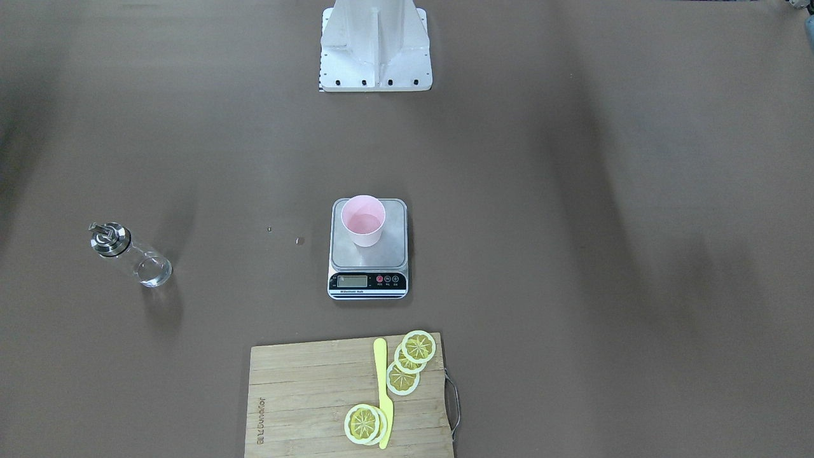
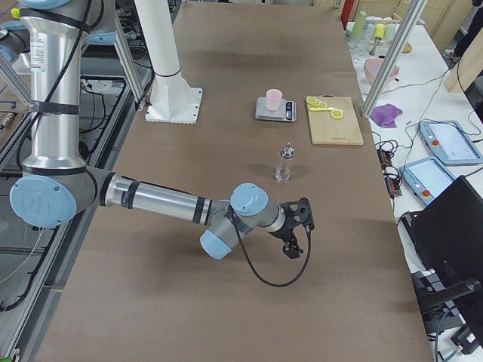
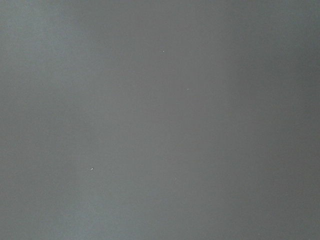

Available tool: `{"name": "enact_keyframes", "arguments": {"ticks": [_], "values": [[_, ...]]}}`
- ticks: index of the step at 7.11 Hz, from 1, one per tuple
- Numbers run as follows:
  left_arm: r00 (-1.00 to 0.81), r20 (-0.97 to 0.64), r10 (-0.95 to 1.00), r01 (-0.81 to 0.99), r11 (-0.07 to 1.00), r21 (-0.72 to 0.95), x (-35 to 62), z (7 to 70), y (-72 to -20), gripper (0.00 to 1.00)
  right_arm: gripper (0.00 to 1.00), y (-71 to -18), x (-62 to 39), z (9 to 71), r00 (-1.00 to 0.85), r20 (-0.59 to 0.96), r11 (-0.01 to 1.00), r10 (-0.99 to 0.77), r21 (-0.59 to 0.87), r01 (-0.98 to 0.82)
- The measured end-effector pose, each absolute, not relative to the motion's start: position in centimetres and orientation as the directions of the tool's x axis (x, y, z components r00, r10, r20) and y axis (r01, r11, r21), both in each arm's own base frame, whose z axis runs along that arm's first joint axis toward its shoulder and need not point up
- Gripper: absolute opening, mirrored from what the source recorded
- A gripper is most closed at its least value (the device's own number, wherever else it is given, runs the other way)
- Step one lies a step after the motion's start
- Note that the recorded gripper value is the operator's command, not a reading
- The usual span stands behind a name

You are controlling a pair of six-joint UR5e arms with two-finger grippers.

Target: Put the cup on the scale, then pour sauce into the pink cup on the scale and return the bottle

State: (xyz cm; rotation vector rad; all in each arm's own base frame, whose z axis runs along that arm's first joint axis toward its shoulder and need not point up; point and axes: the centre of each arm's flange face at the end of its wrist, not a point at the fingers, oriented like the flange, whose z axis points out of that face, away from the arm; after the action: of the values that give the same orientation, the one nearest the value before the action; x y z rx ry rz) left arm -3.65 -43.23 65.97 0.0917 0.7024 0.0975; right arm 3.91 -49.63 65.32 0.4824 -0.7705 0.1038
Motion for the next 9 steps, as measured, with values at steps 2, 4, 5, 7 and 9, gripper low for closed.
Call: {"name": "enact_keyframes", "arguments": {"ticks": [2, 4, 5, 7, 9], "values": [[0.758, -0.642, 0.112, -0.059, 0.993, 0.104, -3.7, 66.5, -42.9, 0.98, 1.0, -51.0, 3.5, 63.9, 0.744, 0.663, 0.948, -0.083, 0.282, -0.145], [0.754, -0.649, 0.1, -0.058, 0.995, 0.086, -3.7, 67.1, -42.6, 0.98, 1.0, -52.2, 3.6, 61.0, 0.772, 0.627, 0.984, -0.103, 0.176, -0.011], [0.754, -0.65, 0.096, -0.058, 0.995, 0.08, -3.7, 67.3, -42.6, 0.98, 1.0, -51.9, 3.8, 60.2, 0.777, 0.62, 0.991, -0.112, 0.123, 0.044], [0.754, -0.651, 0.089, -0.059, 0.996, 0.069, -3.6, 67.7, -42.5, 0.98, 1.0, -50.7, 4.0, 60.4, 0.781, 0.62, 0.995, -0.067, -0.014, 0.097], [0.754, -0.655, 0.05, -0.06, 0.998, 0.007, -3.5, 67.4, -42.5, 0.98, 1.0, -49.9, 4.1, 61.1, 0.789, 0.613, 0.993, -0.044, -0.06, 0.102]]}}
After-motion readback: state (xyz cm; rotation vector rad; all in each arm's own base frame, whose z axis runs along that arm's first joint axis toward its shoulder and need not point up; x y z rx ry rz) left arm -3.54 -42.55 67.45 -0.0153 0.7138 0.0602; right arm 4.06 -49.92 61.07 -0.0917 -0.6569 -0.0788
